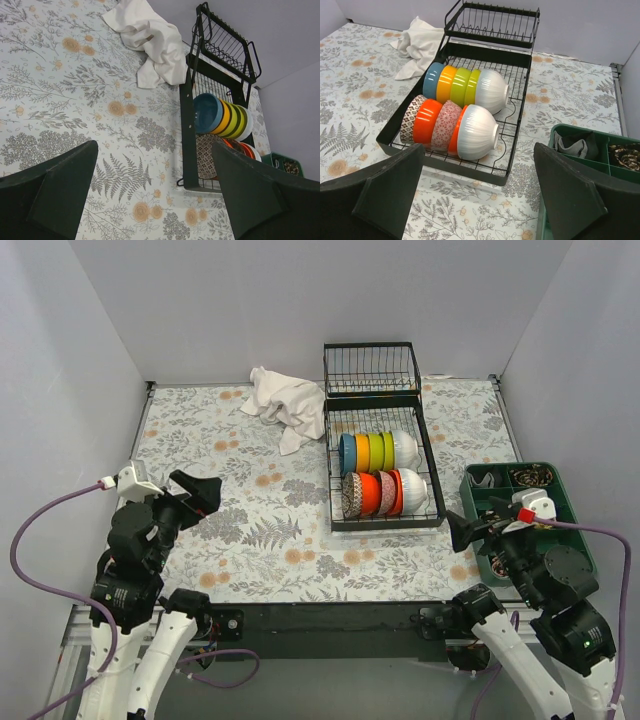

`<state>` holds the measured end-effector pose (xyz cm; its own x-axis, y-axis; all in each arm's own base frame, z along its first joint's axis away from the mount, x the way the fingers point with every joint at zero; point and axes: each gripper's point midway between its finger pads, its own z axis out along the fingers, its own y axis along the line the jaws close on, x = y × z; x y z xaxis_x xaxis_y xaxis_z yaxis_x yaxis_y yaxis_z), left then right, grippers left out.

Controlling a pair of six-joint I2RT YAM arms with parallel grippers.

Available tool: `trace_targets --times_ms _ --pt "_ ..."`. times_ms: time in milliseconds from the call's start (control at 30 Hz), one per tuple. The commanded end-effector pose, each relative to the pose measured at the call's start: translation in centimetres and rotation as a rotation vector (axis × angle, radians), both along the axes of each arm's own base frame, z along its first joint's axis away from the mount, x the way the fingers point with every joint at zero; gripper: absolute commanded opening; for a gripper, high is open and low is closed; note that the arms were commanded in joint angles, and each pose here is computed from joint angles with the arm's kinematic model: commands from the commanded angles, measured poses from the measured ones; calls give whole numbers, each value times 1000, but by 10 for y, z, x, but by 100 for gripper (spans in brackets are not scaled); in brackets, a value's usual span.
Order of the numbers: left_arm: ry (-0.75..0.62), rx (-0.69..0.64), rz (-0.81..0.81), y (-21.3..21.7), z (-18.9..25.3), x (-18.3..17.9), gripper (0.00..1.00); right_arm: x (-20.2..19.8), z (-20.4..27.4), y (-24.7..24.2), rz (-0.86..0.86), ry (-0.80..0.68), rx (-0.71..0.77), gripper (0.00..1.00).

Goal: Unload the bowls from the dish rack

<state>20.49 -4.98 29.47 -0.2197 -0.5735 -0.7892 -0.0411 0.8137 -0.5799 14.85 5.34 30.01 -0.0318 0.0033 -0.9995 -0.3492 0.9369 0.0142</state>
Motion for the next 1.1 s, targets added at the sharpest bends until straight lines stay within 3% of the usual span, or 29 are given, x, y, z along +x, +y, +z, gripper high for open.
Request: trace_targets --times_ms 0,200,400,500,667,767,1067 --pt "18 -11 -17 -5 -6 3 98 5 8 15 64 -16 -4 99" --pt "14 14 -28 -7 -9 14 98 17 -5 47 193 78 -40 99" --pt "19 38 -97 -21 -16 32 98 50 -35 55 102 277 -45 99" --pt "28 43 -157 -32 -22 36 98 71 -53 47 -23 366 -59 98" --pt "41 65 -229 -43 -36 39 98 96 -84 39 -144 487 -151 99" --pt "45 85 -253 -45 -47 39 98 110 -108 54 -96 583 -206 99" --pt "-37 57 -291 -56 -68 27 98 133 -131 68 16 725 -162 99"
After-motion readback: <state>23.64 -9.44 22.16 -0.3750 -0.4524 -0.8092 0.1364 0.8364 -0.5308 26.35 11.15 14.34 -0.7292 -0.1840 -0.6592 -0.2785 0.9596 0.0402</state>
